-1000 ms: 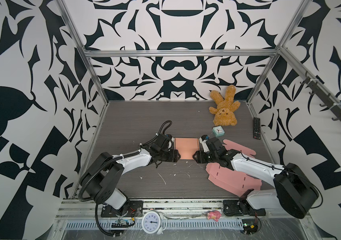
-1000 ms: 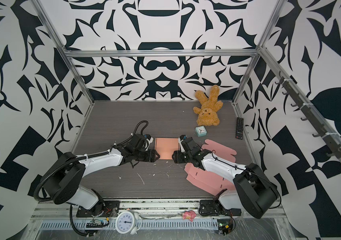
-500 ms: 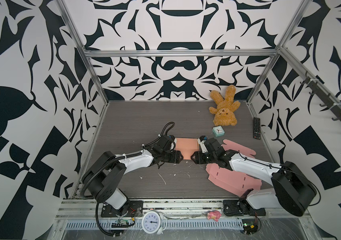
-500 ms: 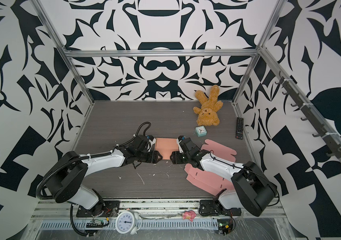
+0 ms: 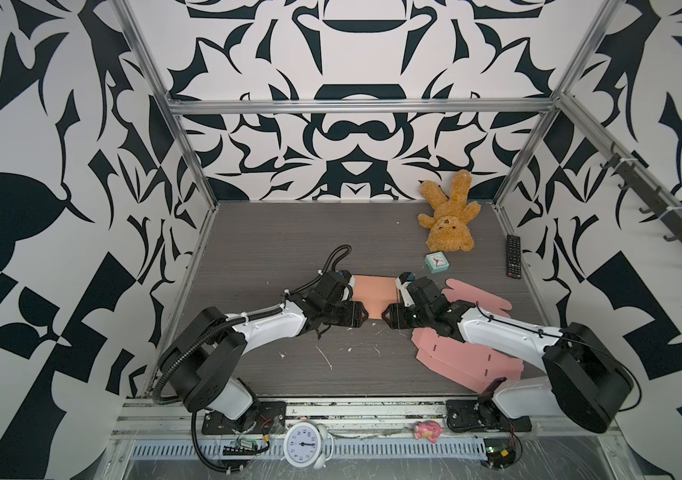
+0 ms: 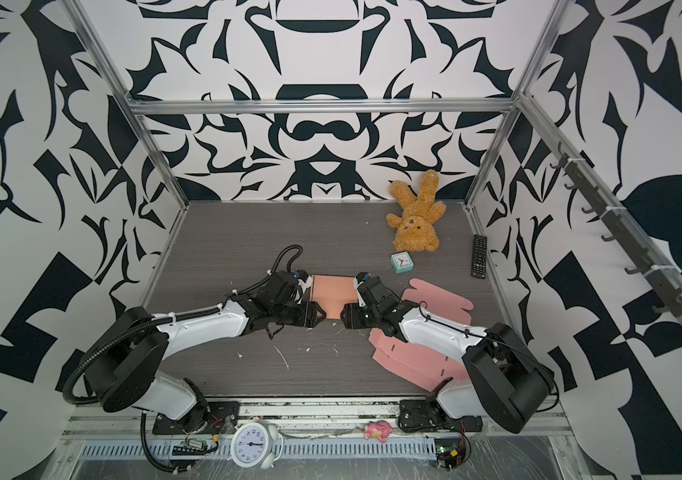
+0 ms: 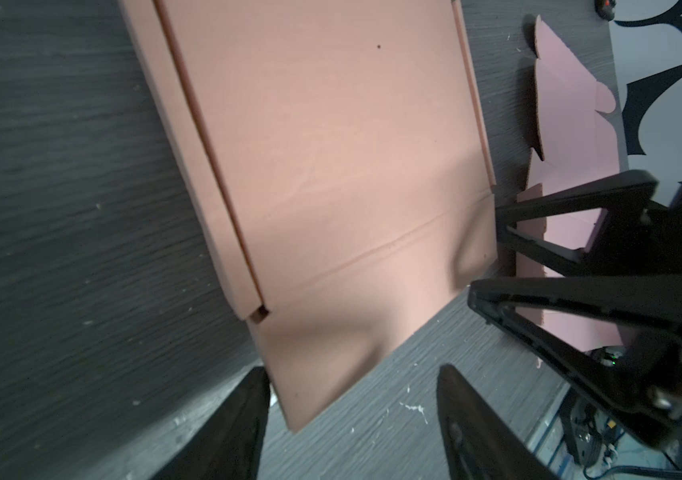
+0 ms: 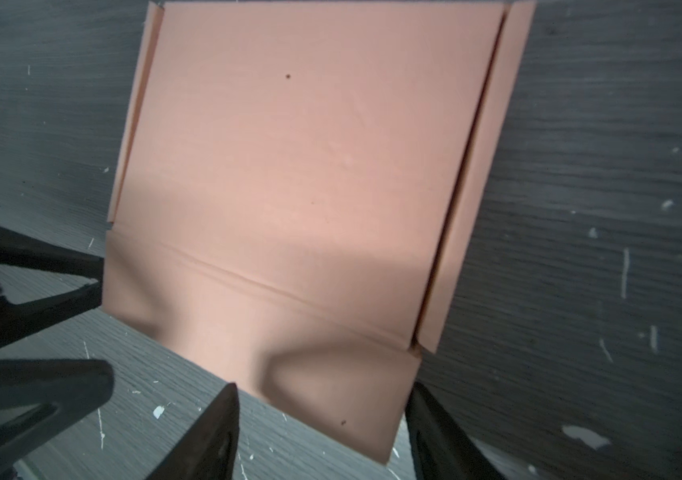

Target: Fold the paper box

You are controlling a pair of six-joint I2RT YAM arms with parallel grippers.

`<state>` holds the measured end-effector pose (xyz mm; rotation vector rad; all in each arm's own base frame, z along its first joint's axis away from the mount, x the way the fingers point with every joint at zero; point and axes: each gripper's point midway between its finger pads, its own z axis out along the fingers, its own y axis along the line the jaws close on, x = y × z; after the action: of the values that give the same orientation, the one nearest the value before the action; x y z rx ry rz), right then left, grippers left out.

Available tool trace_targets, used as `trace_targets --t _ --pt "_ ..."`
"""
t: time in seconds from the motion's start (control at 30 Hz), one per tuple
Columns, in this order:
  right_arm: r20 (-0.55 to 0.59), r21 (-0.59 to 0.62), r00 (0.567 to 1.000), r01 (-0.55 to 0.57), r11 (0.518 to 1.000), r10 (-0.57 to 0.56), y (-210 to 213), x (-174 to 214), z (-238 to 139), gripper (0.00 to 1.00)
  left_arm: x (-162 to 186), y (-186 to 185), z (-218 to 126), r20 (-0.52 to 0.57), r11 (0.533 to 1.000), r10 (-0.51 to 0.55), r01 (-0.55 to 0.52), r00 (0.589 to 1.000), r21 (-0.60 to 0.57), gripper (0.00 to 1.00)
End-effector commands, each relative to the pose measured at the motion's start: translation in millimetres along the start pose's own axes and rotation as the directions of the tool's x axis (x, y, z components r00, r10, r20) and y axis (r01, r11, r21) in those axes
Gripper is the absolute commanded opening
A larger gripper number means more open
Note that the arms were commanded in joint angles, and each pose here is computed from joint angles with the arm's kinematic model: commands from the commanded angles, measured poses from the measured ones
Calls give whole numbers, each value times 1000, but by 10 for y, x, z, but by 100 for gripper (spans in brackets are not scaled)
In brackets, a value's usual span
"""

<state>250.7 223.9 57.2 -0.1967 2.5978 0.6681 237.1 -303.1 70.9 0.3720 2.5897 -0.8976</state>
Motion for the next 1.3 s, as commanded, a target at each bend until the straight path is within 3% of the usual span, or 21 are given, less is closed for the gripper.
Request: trace_targets --t 0.0,0.43,1.0,1.27 --pt "43 -55 999 16 998 -13 171 -87 -93 65 66 -39 -25 -4 1000 -3 3 1000 18 67" --pt "32 -4 999 21 1000 -21 64 -55 -2 65 79 78 100 -14 1000 -9 9 1000 -28 63" --pt "59 65 998 21 998 -25 -68 -103 72 59 102 205 121 -1 998 -8 8 1000 -64 57" --pt "62 83 997 35 996 -41 -80 -131 44 59 3 260 -105 6 994 -97 96 995 60 65"
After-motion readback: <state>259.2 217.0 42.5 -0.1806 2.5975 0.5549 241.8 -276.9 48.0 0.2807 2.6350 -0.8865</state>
